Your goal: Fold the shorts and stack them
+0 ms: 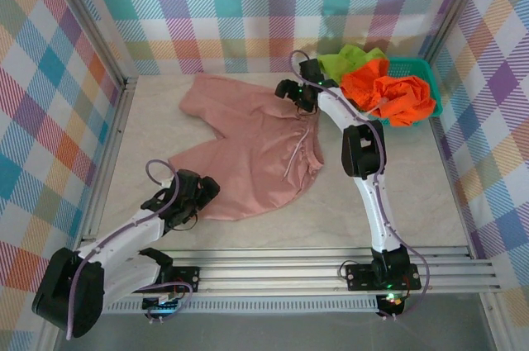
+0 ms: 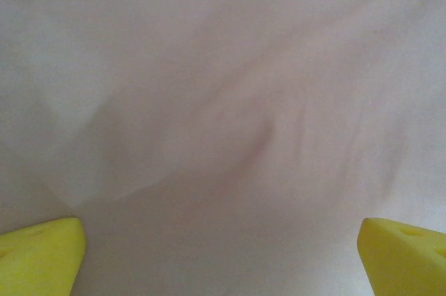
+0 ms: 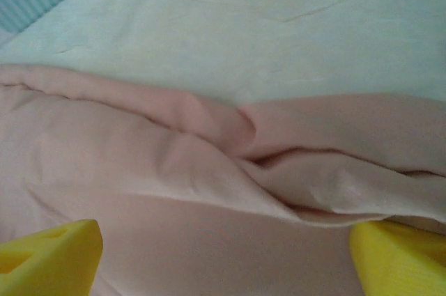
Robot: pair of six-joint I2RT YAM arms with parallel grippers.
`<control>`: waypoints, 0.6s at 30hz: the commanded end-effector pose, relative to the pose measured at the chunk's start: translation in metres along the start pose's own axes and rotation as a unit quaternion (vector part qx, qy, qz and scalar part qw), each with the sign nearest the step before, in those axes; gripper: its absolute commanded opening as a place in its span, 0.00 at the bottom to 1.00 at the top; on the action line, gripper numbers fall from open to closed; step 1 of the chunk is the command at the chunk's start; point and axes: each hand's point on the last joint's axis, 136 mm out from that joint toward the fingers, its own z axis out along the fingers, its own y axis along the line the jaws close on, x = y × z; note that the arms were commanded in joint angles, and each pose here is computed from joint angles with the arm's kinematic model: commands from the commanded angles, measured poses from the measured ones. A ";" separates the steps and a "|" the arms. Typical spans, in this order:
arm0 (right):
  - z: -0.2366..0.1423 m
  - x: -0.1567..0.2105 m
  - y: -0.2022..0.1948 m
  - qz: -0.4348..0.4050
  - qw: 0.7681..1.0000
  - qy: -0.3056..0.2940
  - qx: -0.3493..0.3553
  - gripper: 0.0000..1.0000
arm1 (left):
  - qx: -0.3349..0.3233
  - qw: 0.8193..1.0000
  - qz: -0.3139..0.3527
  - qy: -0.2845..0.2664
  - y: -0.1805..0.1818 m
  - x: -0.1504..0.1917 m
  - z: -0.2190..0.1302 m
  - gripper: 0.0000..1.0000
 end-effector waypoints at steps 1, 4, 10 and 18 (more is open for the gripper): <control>-0.001 0.001 -0.010 0.012 0.999 0.001 0.035 0.91 | -0.026 1.000 -0.001 -0.010 0.014 -0.001 -0.011 1.00; 0.000 0.003 -0.013 0.017 0.999 0.005 0.042 0.90 | -0.021 0.999 0.000 -0.030 0.009 -0.012 -0.030 1.00; -0.029 -0.010 0.029 -0.007 1.000 -0.005 -0.021 0.92 | -0.036 0.997 -0.004 -0.074 0.010 -0.039 -0.077 1.00; -0.134 -0.004 0.147 -0.118 0.978 -0.066 -0.158 0.93 | -0.086 0.996 -0.019 -0.023 0.030 -0.029 -0.065 1.00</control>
